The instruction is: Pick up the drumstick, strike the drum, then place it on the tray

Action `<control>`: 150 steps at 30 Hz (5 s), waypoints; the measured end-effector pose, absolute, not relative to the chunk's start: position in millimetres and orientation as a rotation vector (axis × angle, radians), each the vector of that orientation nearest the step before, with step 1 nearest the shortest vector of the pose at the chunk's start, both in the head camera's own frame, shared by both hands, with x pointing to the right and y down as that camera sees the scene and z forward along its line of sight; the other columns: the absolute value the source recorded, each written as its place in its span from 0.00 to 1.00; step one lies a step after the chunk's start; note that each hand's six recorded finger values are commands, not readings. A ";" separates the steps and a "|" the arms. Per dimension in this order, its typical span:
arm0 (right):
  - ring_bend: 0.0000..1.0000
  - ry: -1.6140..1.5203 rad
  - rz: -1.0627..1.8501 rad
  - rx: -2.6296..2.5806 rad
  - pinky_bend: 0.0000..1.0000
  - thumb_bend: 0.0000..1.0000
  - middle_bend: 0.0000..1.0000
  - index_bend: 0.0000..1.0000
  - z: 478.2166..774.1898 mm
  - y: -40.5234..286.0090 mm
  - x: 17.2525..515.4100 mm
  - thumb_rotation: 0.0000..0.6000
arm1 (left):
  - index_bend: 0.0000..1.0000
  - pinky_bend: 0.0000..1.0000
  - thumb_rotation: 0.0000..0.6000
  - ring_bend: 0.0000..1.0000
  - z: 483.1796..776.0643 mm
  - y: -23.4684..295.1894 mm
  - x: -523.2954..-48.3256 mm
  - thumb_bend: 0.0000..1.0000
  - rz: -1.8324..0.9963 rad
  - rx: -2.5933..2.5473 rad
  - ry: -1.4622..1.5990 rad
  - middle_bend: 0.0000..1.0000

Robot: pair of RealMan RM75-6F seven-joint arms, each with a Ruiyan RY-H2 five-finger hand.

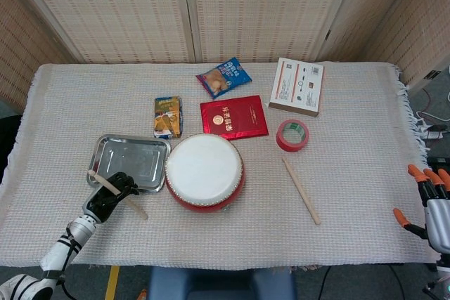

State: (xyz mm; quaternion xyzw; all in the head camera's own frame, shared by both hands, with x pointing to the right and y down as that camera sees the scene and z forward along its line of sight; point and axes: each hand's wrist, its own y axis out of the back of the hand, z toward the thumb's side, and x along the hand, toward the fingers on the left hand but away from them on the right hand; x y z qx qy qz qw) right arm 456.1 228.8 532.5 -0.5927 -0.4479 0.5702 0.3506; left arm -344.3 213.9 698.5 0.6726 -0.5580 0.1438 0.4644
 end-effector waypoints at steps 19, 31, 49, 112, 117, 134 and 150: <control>0.00 -1.159 1.461 -1.534 0.01 0.25 0.17 0.07 530.6 229.0 453.9 1.00 | 0.53 0.44 1.00 0.48 690.6 231.2 -322.4 0.28 0.376 1.796 -1.261 0.54; 0.00 -1.158 1.446 -1.532 0.01 0.25 0.17 0.07 527.7 229.3 451.0 1.00 | 0.59 0.44 1.00 0.55 691.2 242.6 -316.3 0.25 0.433 1.883 -1.213 0.61; 0.00 -1.154 1.434 -1.528 0.01 0.25 0.17 0.07 525.4 229.1 448.0 1.00 | 0.67 0.57 1.00 0.64 692.4 255.1 -310.6 0.25 0.498 1.947 -1.210 0.72; 0.00 -1.165 1.385 -1.506 0.01 0.25 0.17 0.07 515.7 227.1 445.7 1.00 | 1.00 1.00 1.00 1.00 703.1 253.3 -314.1 0.50 0.704 2.149 -1.390 1.00; 0.00 -1.163 1.364 -1.487 0.01 0.25 0.17 0.07 509.4 222.8 446.2 1.00 | 1.00 1.00 1.00 1.00 685.2 218.9 -331.7 0.50 0.831 2.312 -1.442 1.00; 0.00 -1.149 1.296 -1.481 0.01 0.25 0.17 0.07 498.3 212.0 440.3 1.00 | 1.00 1.00 1.00 1.00 655.4 119.5 -303.4 0.50 1.896 3.156 -1.362 1.00; 0.00 -1.175 1.297 -1.493 0.01 0.25 0.17 0.07 500.9 215.9 450.6 1.00 | 1.00 1.00 1.00 1.00 678.3 112.5 -260.6 0.50 2.577 3.400 -0.777 1.00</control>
